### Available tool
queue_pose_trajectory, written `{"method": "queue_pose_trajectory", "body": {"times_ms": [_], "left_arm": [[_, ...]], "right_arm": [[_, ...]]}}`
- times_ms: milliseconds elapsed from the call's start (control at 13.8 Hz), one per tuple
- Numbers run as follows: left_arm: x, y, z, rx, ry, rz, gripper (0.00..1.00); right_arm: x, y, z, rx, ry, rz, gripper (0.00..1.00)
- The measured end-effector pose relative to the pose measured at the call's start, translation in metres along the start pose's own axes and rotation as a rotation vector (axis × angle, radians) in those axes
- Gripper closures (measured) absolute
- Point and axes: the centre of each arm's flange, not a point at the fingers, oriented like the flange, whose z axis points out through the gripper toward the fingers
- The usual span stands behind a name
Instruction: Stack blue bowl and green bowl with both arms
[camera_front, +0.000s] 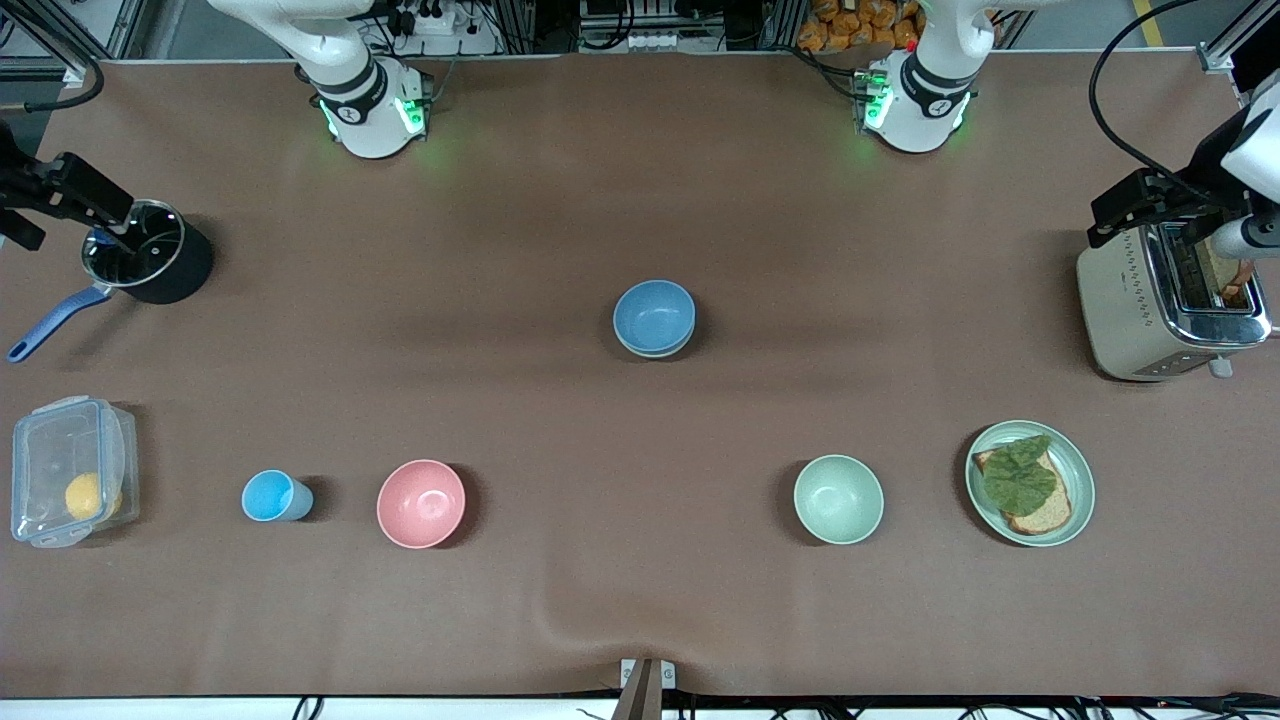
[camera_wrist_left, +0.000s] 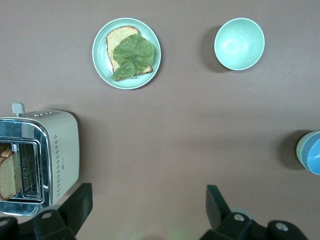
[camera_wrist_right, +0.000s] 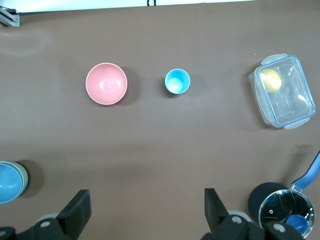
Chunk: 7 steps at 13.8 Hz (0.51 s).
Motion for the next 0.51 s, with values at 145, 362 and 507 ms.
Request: {"method": "queue_pose_trajectory", "body": {"times_ms": [145,362,507], "left_arm": [[0.000,0.014,0.000,0.001,0.000,0.026,0.00],[0.000,0.024,0.001,0.002,-0.001,0.044,0.00],[0.000,0.024,0.001,0.002,-0.001,0.044,0.00]], "right_arm": [[0.000,0.000,0.000,0.000,-0.004,0.000,0.00],[-0.001,0.000,0.001,0.000,-0.007,-0.001,0.00],[-0.001,-0.001,0.001,0.000,-0.007,-0.003,0.00]]}}
